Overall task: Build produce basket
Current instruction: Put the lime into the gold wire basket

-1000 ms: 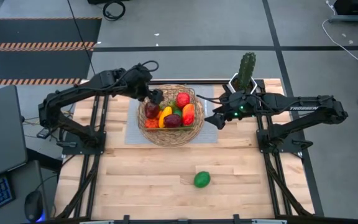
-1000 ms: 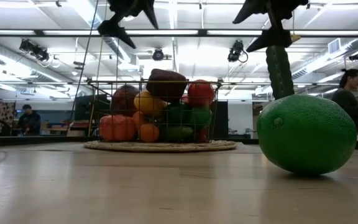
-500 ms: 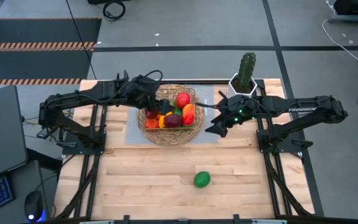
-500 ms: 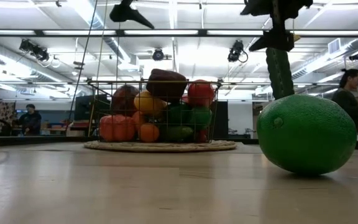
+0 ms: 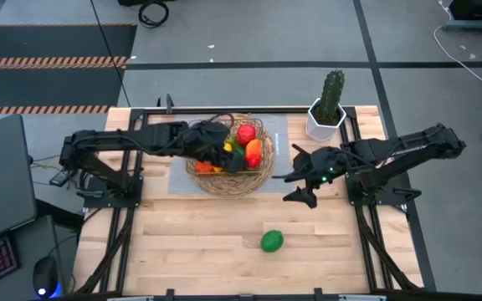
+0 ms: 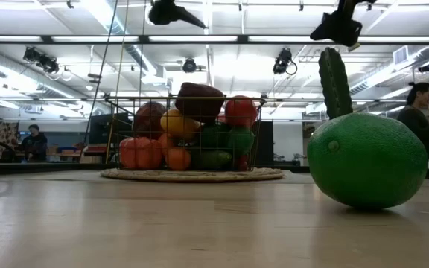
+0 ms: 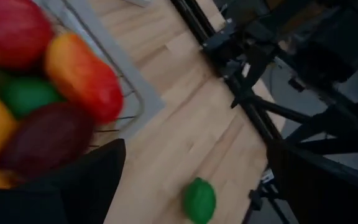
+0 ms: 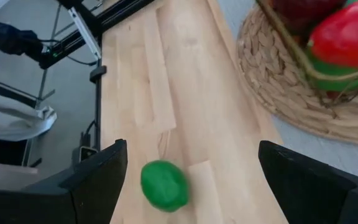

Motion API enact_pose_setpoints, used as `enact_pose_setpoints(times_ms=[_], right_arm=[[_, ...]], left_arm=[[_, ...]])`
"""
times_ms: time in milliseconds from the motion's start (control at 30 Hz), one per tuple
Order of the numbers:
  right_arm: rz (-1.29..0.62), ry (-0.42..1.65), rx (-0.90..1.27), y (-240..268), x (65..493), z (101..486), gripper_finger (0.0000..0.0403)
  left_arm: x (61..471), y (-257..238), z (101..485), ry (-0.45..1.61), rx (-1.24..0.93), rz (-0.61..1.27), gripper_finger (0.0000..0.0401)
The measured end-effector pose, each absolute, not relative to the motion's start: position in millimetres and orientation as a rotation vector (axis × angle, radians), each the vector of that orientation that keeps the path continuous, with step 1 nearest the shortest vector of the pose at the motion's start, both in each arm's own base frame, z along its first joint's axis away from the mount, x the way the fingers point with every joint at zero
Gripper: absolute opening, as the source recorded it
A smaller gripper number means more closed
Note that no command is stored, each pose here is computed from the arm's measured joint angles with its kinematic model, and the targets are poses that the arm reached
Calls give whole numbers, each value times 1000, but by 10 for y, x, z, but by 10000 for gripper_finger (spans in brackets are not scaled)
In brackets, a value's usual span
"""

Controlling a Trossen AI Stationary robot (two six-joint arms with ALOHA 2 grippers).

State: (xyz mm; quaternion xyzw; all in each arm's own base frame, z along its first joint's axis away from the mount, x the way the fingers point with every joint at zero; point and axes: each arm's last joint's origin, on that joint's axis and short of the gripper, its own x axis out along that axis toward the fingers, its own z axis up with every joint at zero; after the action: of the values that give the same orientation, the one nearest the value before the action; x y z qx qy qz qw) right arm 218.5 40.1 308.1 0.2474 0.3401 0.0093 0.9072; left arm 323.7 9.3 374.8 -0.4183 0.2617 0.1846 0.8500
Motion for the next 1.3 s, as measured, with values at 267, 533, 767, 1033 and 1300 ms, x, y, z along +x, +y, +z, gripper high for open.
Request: enact_pose_setpoints(times_ms=[267, 533, 767, 1033, 1300], right_arm=[[12, 749, 514, 590, 2115, 3048, 366], [-30, 773, 492, 770, 2144, 2961, 366], [1, 898, 457, 1034, 2333, 2666, 366], [21, 936, 546, 1356, 2584, 2345, 366], [72, 942, 501, 1565, 2769, 2042, 366]], left_arm=[[3457, 16, 3823, 400, -897, 238, 396], [3293, 17, 4198, 197, -691, 109, 396], [3126, -99, 4366, 154, -589, 36, 396], [2815, -393, 4641, 52, -592, -84, 396], [2559, -641, 4779, 26, -585, -182, 396]])
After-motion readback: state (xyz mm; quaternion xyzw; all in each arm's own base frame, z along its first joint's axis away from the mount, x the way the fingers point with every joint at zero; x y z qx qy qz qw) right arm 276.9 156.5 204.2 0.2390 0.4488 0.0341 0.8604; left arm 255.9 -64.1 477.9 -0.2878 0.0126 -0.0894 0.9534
